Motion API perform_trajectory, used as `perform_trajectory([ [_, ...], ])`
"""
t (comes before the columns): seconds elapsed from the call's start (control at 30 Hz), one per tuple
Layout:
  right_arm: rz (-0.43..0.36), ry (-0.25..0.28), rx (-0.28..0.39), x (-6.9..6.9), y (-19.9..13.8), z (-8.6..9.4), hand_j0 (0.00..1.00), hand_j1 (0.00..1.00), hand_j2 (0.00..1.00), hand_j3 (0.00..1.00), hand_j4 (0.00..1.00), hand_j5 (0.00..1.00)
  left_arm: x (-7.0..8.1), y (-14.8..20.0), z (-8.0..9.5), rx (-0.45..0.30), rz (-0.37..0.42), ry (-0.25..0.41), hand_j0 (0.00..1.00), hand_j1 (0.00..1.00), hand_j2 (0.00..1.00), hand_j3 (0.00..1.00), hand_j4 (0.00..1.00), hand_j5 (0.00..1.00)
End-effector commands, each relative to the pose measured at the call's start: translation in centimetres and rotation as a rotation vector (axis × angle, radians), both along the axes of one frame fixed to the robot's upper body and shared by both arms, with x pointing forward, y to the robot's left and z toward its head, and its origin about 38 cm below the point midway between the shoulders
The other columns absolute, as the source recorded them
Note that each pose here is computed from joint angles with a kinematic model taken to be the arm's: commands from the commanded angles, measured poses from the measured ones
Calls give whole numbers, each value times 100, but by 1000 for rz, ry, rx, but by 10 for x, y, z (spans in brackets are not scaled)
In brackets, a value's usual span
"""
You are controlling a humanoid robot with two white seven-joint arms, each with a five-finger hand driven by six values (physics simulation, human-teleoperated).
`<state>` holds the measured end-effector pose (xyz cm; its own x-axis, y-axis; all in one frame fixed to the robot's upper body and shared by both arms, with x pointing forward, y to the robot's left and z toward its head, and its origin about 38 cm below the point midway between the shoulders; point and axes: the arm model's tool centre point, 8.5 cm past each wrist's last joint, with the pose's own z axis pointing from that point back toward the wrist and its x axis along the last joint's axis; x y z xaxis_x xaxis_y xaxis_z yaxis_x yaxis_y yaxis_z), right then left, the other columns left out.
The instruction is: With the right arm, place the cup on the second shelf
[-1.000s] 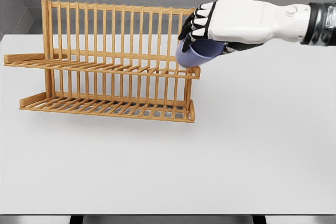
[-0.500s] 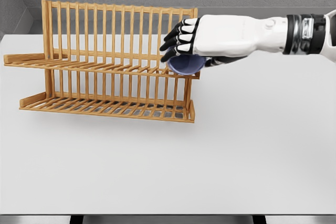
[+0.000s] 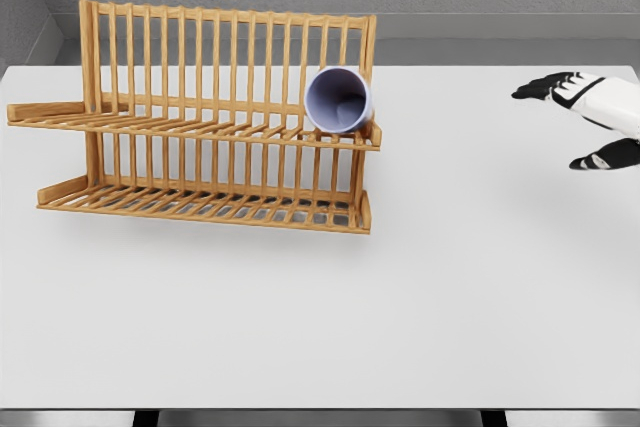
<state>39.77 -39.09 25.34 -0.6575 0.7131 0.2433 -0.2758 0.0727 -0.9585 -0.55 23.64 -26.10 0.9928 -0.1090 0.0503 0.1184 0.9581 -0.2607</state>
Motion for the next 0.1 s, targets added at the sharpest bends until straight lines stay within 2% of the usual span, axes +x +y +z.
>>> perform_trajectory([
  [0.0, 13, -8, 134, 8, 26, -18, 100, 100, 100, 100, 100, 100, 0, 0, 0, 0, 0, 0, 100, 100, 100, 100, 100, 100],
  [0.07, 20, -3, 135, 10, 38, -28, 100, 100, 100, 100, 100, 100, 0, 0, 0, 0, 0, 0, 100, 100, 100, 100, 100, 100],
])
